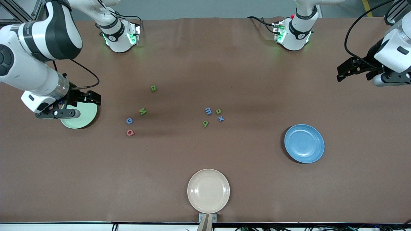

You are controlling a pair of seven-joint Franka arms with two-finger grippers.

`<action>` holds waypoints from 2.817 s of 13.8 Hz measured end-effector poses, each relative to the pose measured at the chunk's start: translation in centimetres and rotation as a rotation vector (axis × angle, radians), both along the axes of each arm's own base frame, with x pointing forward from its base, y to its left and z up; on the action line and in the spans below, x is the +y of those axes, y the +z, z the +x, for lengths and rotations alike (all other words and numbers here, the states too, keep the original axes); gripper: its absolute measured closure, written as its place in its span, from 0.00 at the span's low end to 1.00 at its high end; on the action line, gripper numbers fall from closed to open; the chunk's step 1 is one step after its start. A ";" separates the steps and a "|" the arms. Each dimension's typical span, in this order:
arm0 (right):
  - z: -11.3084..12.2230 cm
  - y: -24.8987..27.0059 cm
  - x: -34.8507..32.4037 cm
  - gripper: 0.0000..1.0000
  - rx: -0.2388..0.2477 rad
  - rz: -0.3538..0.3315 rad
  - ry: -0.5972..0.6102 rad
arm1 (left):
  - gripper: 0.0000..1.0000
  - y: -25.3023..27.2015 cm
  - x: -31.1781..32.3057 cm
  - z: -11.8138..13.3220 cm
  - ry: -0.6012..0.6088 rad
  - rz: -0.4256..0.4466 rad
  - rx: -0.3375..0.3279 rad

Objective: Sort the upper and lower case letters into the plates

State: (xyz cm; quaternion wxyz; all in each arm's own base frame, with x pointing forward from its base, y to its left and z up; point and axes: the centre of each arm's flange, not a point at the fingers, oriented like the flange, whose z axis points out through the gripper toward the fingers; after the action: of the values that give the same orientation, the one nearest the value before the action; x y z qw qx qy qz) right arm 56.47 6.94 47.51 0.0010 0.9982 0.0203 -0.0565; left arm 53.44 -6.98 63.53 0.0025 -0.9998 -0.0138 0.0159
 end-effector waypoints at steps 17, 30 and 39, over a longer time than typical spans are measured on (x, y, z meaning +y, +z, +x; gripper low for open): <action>1.3 -7.4 0.9 0.00 -0.026 0.010 0.008 | 0.00 -4.8 -5.4 1.8 -0.087 0.002 0.069; 3.9 -19.4 2.9 0.00 -0.118 0.038 0.018 | 0.00 -29.3 -30.0 1.2 0.100 -0.001 0.087; 3.3 -26.2 4.5 0.00 -0.073 0.034 0.045 | 0.11 -41.0 -35.8 -3.4 0.359 -0.053 0.038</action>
State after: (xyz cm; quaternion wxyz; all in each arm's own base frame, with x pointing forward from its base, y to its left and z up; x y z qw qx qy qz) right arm 59.82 11.47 21.35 -0.0140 0.9988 0.0434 -0.0198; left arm 50.07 -42.74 22.56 -0.0262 -0.9805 -0.1914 0.0352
